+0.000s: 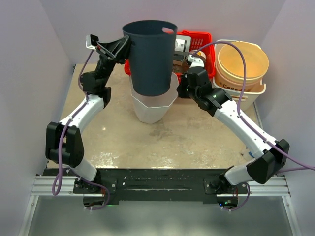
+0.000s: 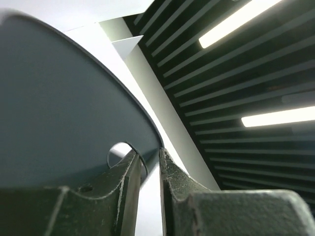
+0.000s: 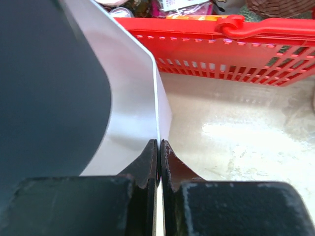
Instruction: Turn the large container upside down
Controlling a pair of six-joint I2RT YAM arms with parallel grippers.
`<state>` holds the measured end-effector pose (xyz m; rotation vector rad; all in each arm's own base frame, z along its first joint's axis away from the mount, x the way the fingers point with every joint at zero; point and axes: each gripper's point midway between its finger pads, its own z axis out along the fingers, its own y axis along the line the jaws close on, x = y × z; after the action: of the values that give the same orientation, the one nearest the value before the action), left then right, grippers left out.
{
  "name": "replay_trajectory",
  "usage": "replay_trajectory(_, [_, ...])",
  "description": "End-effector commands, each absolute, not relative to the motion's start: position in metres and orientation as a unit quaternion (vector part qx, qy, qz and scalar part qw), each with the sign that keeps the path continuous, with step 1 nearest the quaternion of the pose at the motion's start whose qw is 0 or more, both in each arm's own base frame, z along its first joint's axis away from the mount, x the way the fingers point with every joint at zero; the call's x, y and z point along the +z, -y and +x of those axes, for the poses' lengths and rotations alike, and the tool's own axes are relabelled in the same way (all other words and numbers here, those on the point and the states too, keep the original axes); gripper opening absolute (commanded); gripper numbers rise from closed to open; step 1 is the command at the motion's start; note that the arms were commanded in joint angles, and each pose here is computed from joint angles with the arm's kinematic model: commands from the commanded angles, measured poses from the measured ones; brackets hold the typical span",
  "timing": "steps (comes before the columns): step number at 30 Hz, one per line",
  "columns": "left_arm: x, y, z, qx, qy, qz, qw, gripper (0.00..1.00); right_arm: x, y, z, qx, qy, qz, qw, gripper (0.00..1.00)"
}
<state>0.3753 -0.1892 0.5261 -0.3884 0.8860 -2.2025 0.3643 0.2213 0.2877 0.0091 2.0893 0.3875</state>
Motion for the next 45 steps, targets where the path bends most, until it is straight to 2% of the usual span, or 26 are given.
replay_trajectory(1, [0.6,0.138,0.232,-0.867,-0.1,0.114,0.475,0.0,0.312,-0.215,0.368,0.152,-0.845,0.011,0.513,0.0])
replay_trajectory(13, [0.571,0.155,0.25,-0.853,-0.164,0.106,0.483,0.0,0.308,-0.215,0.367,0.153,-0.846,0.01,0.51,0.0])
replay_trajectory(24, [0.584,0.181,0.246,-0.773,-0.258,0.173,0.553,0.0,0.306,-0.214,0.366,0.152,-0.846,0.01,0.511,0.0])
replay_trajectory(34, [0.601,0.186,0.228,-0.751,-0.254,0.225,0.566,0.0,0.305,-0.214,0.368,0.148,-0.845,0.011,0.513,0.0])
replay_trajectory(43, [0.607,0.193,0.226,-0.714,-0.282,0.249,0.591,0.0,0.304,-0.212,0.366,0.15,-0.845,0.015,0.514,0.0])
replay_trajectory(45, [0.607,0.194,0.223,-0.71,-0.286,0.253,0.592,0.0,0.306,-0.214,0.366,0.155,-0.842,0.014,0.517,0.05])
